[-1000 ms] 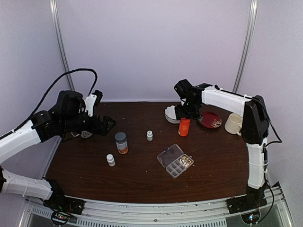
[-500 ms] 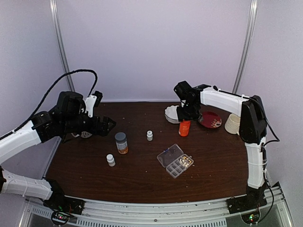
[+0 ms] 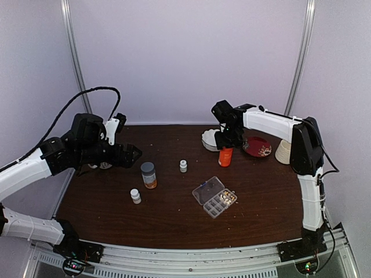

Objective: Sort the pills into containers
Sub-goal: Place the pill bottle at the center of the board, then pick up the pill bottle from the center of the board, then pass from the right arm to the left

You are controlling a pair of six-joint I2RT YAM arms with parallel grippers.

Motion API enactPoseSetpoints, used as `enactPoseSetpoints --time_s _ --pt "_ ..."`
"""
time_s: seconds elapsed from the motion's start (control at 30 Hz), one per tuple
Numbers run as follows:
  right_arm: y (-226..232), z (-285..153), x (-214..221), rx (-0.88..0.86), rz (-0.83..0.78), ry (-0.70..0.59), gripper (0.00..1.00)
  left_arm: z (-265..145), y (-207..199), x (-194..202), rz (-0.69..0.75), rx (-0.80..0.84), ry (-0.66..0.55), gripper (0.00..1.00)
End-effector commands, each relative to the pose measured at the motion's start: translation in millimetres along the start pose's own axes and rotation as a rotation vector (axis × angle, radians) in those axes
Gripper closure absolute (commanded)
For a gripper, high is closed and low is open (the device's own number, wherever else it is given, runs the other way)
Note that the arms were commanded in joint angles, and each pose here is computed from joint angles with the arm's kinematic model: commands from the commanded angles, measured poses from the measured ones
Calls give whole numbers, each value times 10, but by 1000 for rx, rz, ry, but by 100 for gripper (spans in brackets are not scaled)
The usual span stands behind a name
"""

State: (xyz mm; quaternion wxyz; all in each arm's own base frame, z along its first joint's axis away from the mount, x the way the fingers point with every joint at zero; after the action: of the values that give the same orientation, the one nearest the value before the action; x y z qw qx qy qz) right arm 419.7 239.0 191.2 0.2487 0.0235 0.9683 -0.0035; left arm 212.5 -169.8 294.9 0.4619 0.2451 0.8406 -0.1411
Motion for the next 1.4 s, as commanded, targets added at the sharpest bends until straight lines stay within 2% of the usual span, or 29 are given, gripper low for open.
enactPoseSetpoints --time_s 0.0,0.17,0.27,0.47,0.6,0.67,0.77,0.87,0.93,1.0,1.07,1.17,1.37 --pt "-18 43 -23 13 0 8 43 12 1 -41 6 -5 -43 2" --pt "-18 0 -47 7 5 -3 52 18 -4 -42 8 -2 -42 3" --pt "-44 -106 -73 8 6 -24 54 13 -6 -45 9 1 -43 2" --pt "-53 -655 -84 -76 -22 -122 58 9 -41 -57 24 44 -59 2" --pt "-24 -1229 59 -234 -49 -227 58 -21 -92 -93 33 109 -108 2" --pt "-41 -1506 161 -367 -35 -269 60 -57 -173 -124 47 207 -145 3" --pt "-73 -1844 333 -571 -10 -304 62 -118 -236 -165 72 263 -204 4" --pt "-66 -2166 518 -802 -7 -332 65 -262 -375 -177 164 351 -341 5" --pt "-42 -2411 662 -971 -23 -360 67 -398 -503 -151 263 410 -499 3" --pt "2 -2598 797 -1106 -42 -385 69 -545 -670 -61 416 492 -660 3" --pt "48 -2740 918 -1197 -52 -399 70 -664 -828 23 599 507 -784 2" --pt "123 -2895 1043 -1293 -60 -398 70 -708 -962 46 750 445 -844 2" --pt "331 -3062 1203 -1417 -92 -348 71 -663 -1055 -80 839 344 -872 3"
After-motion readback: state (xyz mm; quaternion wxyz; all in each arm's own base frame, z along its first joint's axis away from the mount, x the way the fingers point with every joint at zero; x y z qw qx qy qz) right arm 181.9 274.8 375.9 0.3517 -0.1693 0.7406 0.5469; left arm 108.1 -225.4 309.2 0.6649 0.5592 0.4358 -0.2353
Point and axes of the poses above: each gripper's point midway between its finger pads, its own z axis out along the fingers, its own y axis along the line the jaws close on, x = y × z, the point moved 9 cm from there along -z, back along the fingers, and after that the axes turned 9 degrees about z, right-handed, at the moved point
